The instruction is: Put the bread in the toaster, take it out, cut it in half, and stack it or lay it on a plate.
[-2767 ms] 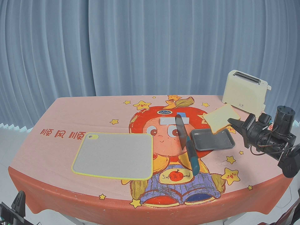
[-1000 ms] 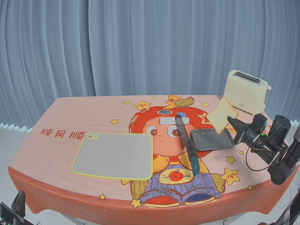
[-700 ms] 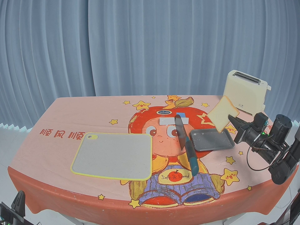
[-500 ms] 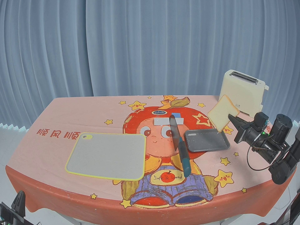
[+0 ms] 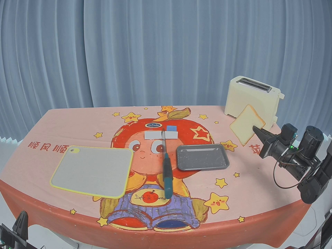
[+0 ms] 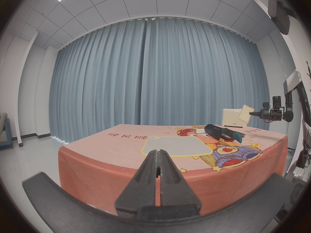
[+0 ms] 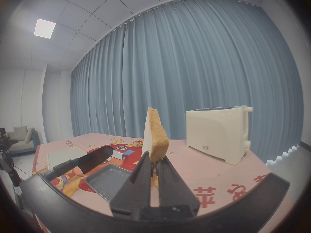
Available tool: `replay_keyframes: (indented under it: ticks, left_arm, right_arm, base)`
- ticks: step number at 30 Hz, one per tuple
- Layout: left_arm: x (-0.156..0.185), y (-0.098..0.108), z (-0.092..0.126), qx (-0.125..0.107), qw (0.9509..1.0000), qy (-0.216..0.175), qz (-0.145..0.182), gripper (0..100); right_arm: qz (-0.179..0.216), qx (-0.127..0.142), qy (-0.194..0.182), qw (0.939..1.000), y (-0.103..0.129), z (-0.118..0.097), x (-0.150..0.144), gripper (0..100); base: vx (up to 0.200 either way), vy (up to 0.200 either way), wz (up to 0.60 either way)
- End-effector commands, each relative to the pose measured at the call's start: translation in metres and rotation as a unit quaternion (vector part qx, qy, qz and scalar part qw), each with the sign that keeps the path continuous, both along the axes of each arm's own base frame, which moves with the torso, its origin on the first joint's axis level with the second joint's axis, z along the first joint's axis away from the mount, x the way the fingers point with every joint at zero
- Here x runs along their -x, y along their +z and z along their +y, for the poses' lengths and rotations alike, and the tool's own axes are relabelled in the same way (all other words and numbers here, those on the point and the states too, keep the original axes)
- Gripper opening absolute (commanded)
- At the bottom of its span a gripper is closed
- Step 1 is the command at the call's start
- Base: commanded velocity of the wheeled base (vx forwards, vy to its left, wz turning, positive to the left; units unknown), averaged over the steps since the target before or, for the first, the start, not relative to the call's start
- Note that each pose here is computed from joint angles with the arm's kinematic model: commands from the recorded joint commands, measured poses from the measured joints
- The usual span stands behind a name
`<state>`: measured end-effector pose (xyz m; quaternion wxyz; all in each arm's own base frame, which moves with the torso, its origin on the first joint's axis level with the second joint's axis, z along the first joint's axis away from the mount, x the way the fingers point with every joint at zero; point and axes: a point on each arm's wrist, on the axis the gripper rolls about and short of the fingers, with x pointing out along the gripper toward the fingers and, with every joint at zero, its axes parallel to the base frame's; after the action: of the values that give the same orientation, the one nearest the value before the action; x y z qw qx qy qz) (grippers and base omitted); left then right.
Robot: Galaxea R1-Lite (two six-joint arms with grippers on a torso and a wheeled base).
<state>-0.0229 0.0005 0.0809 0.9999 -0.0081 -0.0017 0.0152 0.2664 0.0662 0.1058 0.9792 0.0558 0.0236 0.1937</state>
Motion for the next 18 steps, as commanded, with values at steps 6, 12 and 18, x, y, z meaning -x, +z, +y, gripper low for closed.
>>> replay_keyframes:
  ticks: [6, 12, 18]
  left_arm:
    - [-0.0009, -0.0050, 0.0000, 0.000, 1.0000, 0.000, 0.006, 0]
    - [-0.0010, -0.0050, -0.0001, -0.001, 1.0000, -0.001, 0.007, 0]
    - [-0.0010, -0.0050, -0.0001, -0.003, 1.0000, -0.002, 0.007, 0]
  right_arm:
    - [-0.015, 0.000, 0.000, 0.9999, 0.0052, -0.0001, -0.0001, 0]
    - [-0.012, 0.001, 0.000, 0.9999, 0.0035, 0.0001, -0.0007, 0]
    - [-0.016, 0.001, -0.006, 0.9999, 0.0054, -0.0030, -0.0007, 0]
  base:
    - [0.000, -0.200, 0.00]
    - [0.000, -0.033, 0.00]
    - [0.000, 0.000, 0.00]
